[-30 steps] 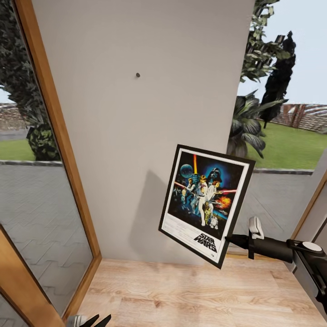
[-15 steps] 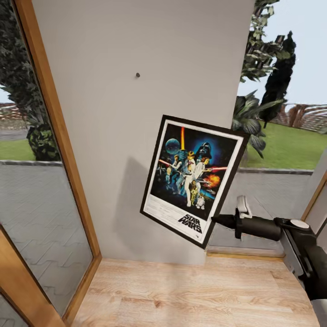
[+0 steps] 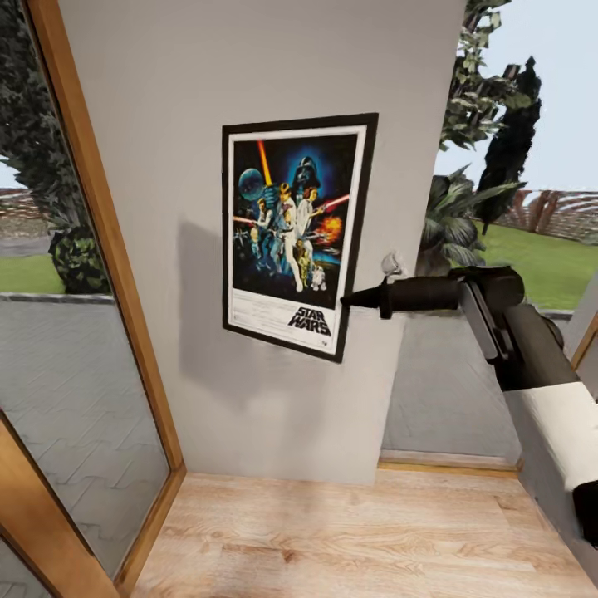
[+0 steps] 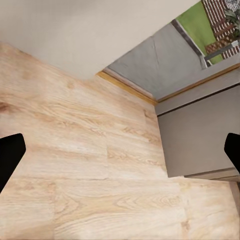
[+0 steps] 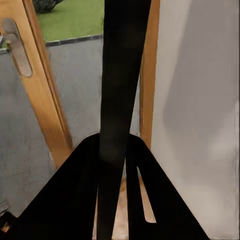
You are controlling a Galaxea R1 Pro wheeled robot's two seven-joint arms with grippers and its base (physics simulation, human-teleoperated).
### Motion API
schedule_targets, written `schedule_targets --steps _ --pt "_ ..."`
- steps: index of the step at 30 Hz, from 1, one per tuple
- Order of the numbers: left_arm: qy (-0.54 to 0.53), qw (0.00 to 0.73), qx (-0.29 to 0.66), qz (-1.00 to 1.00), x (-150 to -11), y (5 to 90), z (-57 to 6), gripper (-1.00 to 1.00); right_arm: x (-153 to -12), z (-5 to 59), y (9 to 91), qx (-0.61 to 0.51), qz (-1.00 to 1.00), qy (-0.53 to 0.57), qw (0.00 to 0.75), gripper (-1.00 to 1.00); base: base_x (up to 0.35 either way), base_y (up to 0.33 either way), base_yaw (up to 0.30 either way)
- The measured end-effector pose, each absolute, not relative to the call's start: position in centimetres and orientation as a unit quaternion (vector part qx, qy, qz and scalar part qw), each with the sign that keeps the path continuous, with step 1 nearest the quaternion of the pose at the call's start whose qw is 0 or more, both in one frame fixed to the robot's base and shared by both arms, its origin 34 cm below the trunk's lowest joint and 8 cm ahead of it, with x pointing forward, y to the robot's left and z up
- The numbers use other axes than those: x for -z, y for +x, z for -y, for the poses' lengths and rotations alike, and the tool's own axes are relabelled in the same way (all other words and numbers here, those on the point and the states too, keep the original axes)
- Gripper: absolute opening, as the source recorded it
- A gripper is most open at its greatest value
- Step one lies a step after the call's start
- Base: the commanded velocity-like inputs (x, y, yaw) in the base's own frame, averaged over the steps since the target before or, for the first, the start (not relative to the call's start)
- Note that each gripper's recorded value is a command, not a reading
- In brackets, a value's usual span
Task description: Pick up the poster from the kitchen countertop and hang it on one of the wall nails in the kitchen.
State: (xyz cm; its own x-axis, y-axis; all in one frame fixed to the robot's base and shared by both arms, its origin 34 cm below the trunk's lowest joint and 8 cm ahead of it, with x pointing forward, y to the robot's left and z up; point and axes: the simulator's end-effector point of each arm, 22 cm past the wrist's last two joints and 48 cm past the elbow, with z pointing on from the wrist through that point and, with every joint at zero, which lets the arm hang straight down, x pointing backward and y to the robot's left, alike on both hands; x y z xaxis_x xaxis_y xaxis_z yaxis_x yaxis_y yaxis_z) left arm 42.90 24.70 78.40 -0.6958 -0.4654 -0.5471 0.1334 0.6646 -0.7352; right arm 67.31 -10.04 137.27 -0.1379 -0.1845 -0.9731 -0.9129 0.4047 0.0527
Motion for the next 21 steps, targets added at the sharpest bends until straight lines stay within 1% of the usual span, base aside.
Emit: schedule_targets --steps 7,15,21 --pt "-0.100 0.377 0.397 -0.831 -78.4 42.9 -24.7 1.00 -139.7 7.6 68.8 -0.350 -0.676 -0.426 0.488 -1.00 0.000 0.000 0.000" --pt "-0.100 0.377 0.397 -0.831 -78.4 42.9 -24.7 1.00 -142.2 4.0 67.6 -0.353 -0.656 -0.468 0.476 -1.00 0.000 0.000 0.000" --pt "-0.100 0.377 0.397 -0.831 -78.4 42.9 -24.7 1.00 -142.3 3.8 66.5 -0.369 -0.627 -0.496 0.474 -1.00 0.000 0.000 0.000"
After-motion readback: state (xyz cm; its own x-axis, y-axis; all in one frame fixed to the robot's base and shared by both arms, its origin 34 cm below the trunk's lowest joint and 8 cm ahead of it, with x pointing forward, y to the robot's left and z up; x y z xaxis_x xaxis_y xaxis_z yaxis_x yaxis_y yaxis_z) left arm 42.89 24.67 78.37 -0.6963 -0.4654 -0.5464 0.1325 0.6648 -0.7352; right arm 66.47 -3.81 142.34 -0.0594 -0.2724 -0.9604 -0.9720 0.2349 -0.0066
